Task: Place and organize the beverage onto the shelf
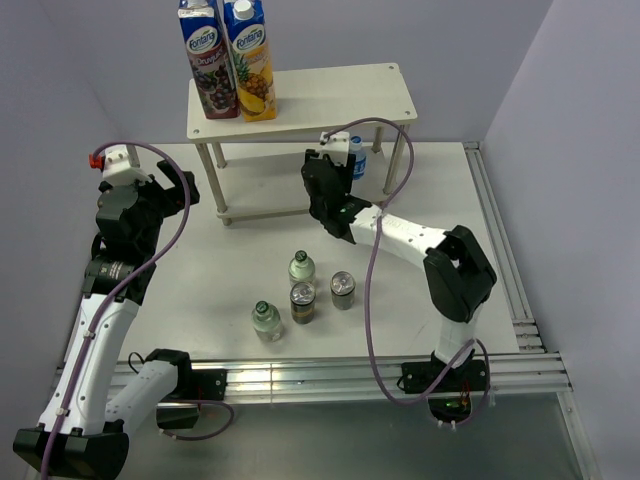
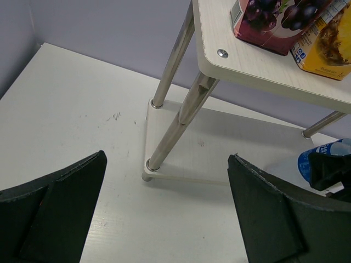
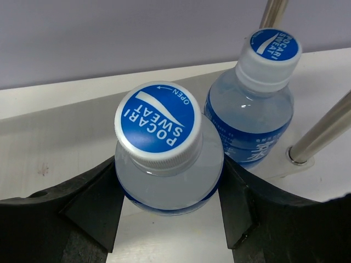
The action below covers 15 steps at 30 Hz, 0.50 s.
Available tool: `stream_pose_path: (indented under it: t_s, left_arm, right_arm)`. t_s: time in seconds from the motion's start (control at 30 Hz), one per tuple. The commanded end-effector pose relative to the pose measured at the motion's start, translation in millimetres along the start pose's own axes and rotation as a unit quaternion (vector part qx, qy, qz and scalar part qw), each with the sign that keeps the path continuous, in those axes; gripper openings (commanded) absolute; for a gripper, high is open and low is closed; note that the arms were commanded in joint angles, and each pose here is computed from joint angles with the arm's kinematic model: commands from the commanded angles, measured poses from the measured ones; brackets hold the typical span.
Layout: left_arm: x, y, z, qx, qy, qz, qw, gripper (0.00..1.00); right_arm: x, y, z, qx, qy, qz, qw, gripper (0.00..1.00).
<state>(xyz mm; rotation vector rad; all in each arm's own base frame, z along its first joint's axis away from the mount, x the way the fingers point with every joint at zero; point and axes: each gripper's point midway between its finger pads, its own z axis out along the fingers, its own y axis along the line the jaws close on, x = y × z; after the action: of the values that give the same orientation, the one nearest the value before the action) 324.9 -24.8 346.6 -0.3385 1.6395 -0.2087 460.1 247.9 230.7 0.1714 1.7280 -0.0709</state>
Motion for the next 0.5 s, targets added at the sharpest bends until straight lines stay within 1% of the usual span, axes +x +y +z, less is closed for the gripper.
stream_pose_path:
  t_s: [0.0, 0.2, 0.47]
  left_arm:
    - [-13.3, -5.7, -2.7, 0.013, -0.019, -0.003, 1.000, 0.99]
    - [-12.6, -5.3, -2.3, 0.012, -0.018, -0.001, 1.000, 0.99]
    - [-12.2, -5.8, -1.2, 0.013, -0.017, -0.002, 1.000, 0.99]
  right_arm:
    - [-70.1, -4.9, 14.2, 0.025, -0.085, 0.090, 0.992, 0.00]
    - [-59.5, -9.6, 27.7, 0.034, -0.088, 0.087, 0.992, 0.00]
    - [-54.5, -9.3, 35.4, 0.042, -0.089, 0.082, 0.992, 0.00]
